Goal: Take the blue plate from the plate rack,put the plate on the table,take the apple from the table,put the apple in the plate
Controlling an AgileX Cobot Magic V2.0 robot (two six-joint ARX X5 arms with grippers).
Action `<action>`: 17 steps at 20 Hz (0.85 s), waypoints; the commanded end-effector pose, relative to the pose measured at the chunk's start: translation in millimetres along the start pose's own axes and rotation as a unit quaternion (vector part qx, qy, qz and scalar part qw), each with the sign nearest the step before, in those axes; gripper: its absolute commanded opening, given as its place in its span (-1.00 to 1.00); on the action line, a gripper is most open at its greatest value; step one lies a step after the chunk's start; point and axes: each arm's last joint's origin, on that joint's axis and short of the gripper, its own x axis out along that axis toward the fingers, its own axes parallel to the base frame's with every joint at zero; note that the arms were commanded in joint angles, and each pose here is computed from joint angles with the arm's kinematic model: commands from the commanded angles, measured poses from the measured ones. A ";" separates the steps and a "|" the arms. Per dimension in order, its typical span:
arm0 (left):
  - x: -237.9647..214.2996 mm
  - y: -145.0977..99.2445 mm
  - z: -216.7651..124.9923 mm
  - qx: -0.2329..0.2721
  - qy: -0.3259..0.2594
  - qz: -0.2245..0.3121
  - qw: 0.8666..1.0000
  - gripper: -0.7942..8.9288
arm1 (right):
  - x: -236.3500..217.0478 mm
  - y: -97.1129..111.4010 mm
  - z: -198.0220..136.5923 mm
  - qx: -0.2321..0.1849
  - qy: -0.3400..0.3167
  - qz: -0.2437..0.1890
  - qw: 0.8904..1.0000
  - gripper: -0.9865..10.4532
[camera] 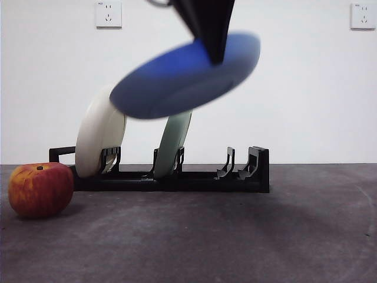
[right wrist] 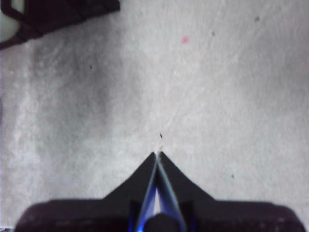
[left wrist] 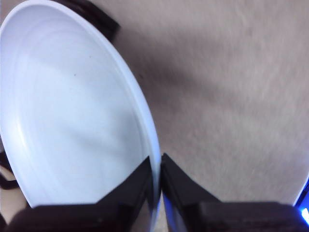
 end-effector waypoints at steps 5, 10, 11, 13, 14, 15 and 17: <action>58.0 -29.8 -39.6 0.097 0.029 -0.031 0.994 -0.85 | -0.4 0.9 2.9 -0.005 -0.013 0.003 1.000 -0.83; 80.7 -39.7 -61.5 0.130 0.052 -0.070 0.988 -0.85 | -0.5 1.0 3.4 -0.006 -0.016 0.004 1.000 -0.83; 83.5 -38.6 -64.0 0.124 0.052 -0.089 0.987 -0.85 | -0.5 1.0 3.6 -0.006 -0.017 0.004 1.000 -0.83; 86.2 -35.6 -65.9 0.115 0.052 -0.109 0.986 -0.85 | -0.5 1.2 4.6 0.002 -0.022 0.005 1.000 -0.83; 87.1 -33.4 -66.4 0.110 0.054 -0.107 0.987 -0.85 | -0.5 1.4 5.4 0.005 -0.025 0.006 1.000 -0.83; 88.1 -31.0 -67.3 0.106 0.057 -0.105 0.987 -0.85 | -0.6 1.5 6.1 0.010 -0.029 0.007 1.000 -0.83; 90.1 -26.5 -70.1 0.100 0.069 -0.105 0.987 -0.85 | -0.6 1.8 7.0 0.010 -0.033 0.008 0.999 -0.83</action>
